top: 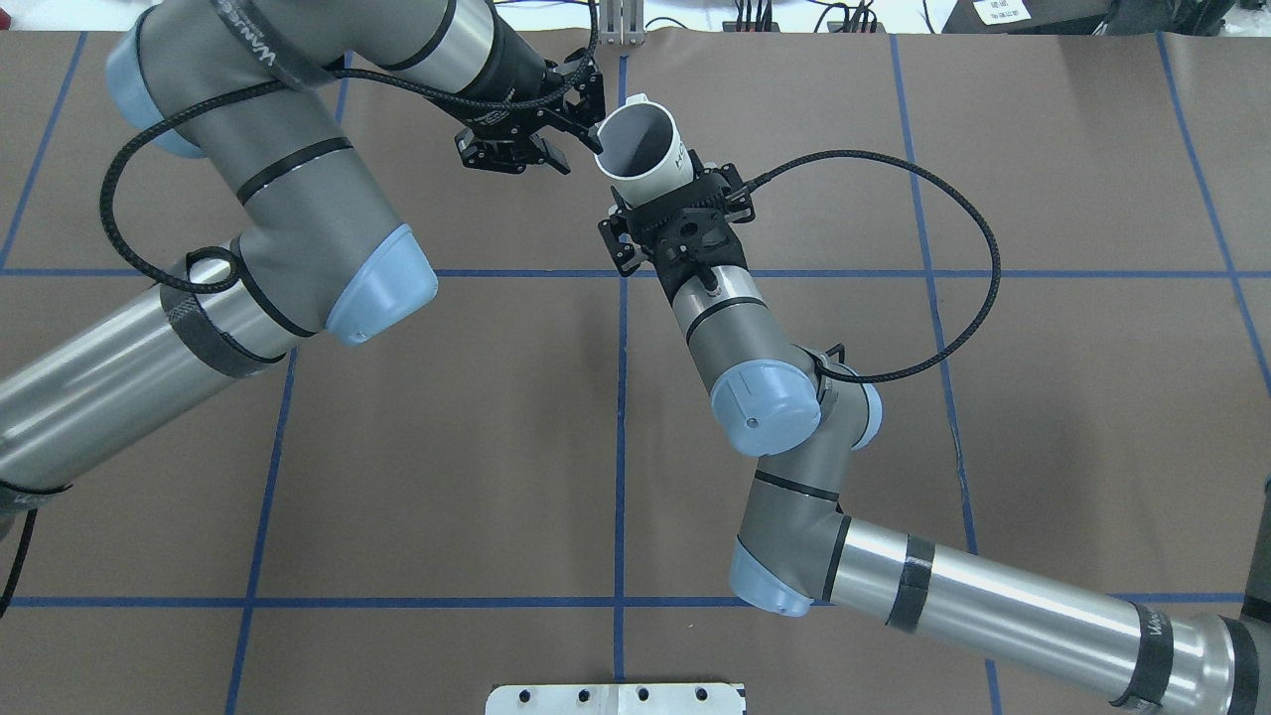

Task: Left arm hands cup to right arm to dump lemon

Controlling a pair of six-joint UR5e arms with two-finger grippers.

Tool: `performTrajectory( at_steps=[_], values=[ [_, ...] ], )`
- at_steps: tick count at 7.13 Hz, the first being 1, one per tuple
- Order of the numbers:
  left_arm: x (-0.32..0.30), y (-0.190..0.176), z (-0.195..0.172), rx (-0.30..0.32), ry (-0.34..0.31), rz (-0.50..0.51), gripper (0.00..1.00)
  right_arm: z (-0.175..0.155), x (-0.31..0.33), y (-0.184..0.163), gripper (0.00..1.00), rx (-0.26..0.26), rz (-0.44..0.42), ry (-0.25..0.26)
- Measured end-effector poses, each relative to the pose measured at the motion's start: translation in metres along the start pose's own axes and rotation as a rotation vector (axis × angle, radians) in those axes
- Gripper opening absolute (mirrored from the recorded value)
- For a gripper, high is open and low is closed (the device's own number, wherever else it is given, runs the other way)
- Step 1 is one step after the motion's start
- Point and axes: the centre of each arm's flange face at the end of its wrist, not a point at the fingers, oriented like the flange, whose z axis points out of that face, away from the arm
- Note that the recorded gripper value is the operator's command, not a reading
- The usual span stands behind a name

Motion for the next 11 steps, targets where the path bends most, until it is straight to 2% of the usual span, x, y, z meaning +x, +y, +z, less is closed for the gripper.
performTrajectory(
  at_steps=[11],
  values=[
    [-0.001,0.0,0.012,-0.009,-0.015,-0.006,0.39,-0.004,-0.008,-0.004,0.0,0.009,-0.054,0.002]
  ],
)
